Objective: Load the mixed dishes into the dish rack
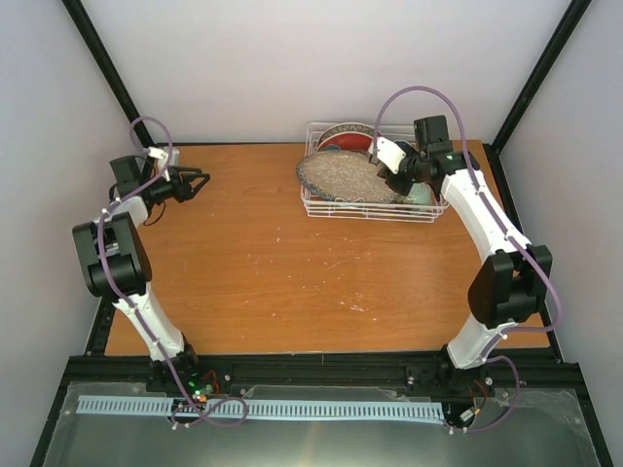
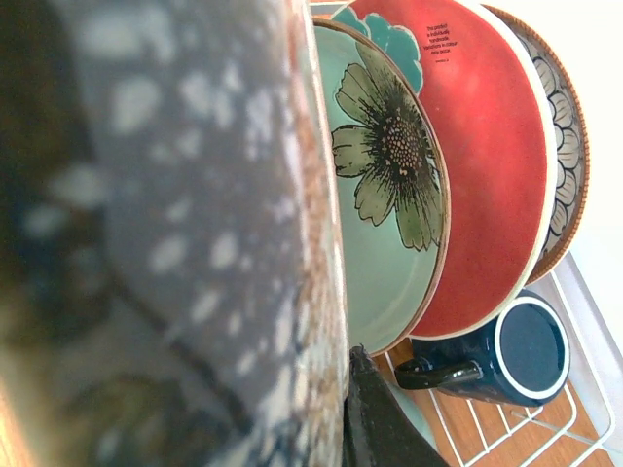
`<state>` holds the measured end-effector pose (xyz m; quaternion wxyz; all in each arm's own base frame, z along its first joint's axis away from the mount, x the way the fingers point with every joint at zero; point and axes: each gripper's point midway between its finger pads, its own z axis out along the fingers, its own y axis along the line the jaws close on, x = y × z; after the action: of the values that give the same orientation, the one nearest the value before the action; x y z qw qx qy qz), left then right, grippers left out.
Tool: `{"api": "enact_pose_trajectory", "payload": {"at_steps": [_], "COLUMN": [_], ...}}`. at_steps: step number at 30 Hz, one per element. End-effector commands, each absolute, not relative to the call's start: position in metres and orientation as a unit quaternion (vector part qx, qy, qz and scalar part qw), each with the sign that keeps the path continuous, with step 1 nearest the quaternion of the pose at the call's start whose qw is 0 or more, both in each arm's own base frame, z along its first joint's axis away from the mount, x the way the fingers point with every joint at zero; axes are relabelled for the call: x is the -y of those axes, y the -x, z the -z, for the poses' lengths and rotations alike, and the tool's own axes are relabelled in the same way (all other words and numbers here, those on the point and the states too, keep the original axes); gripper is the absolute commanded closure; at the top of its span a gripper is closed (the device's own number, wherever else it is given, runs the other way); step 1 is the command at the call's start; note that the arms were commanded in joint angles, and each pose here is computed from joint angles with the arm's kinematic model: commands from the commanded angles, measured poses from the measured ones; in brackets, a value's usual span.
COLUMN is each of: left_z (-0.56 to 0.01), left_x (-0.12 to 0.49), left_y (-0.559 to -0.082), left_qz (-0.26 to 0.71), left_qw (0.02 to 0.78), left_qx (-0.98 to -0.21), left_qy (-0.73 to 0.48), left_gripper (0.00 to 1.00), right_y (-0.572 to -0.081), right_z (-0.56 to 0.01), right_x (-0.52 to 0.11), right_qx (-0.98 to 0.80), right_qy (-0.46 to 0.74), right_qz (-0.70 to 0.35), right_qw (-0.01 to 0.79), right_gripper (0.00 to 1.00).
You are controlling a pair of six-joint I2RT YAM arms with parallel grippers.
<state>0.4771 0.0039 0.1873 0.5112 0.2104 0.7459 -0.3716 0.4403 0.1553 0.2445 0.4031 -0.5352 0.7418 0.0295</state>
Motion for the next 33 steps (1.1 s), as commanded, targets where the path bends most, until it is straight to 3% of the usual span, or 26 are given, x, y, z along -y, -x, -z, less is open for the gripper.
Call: {"api": "enact_pose_trajectory", "payload": {"at_steps": [1, 26, 33], "left_z": [-0.193, -0.18, -0.179], "left_x": [-0.004, -0.005, -0.004], "left_y": [-0.485, -0.491, -0.491], "left_qz": [0.365, 0.375, 0.376], "left_qw": [0.519, 0.507, 0.506], "left_qx": [-0.738, -0.744, -0.744], "left_qy": [-0.228, -0.222, -0.221], "left_gripper": [0.48, 0.48, 0.48], "right_y": [-0.459, -0.473, -0.48], "right_z": [-0.325, -0.261, -0.26], "right_x": [-0.175, -0.185, -0.182], "right_qx": [-0.675, -0.731, -0.746], "right_qy": [0.528, 0.505, 0.483], "right_qz": [-0.033, -0.108, -0.1], "right_qw": [0.514, 0.445, 0.448], "right_gripper": [0.97, 0.97, 0.8]}}
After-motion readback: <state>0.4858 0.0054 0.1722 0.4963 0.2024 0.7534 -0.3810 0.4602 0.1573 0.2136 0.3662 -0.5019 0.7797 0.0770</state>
